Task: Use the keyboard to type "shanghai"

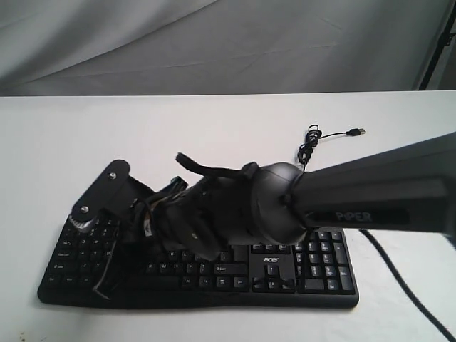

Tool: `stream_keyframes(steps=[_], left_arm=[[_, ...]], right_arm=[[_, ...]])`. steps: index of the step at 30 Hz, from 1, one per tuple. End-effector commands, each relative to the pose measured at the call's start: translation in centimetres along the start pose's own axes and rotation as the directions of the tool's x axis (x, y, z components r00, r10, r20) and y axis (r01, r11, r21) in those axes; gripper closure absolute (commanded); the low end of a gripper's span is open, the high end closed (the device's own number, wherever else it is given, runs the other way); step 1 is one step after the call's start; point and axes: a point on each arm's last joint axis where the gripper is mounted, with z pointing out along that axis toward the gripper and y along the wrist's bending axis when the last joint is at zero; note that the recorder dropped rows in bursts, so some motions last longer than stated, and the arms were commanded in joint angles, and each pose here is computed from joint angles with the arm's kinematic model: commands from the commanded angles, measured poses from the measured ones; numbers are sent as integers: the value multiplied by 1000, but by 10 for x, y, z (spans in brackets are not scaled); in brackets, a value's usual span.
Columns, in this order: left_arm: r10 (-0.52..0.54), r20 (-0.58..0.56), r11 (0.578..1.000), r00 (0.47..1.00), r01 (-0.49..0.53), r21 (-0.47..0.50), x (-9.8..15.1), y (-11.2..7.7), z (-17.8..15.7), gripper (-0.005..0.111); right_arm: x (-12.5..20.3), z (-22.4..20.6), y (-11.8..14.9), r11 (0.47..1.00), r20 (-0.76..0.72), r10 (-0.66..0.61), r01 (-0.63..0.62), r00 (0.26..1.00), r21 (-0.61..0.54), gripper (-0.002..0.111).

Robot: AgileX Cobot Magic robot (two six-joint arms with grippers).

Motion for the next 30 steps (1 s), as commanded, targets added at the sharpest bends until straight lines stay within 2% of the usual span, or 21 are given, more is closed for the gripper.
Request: stream_keyframes(steps=[1, 9, 30], left_arm=[[-1, 4, 1000, 1000, 1, 4, 1, 0, 0, 107], [-1, 4, 1000, 1000, 1, 4, 1, 0, 0, 107], [-1, 4, 1000, 1000, 1, 4, 1, 0, 0, 107]], right_arm=[[-23, 13, 11, 999, 4, -36, 36, 999, -26, 108], [-44, 45, 18, 997, -23, -62, 61, 998, -50, 108], [-39, 61, 20, 997, -8, -70, 70, 997, -45, 108]])
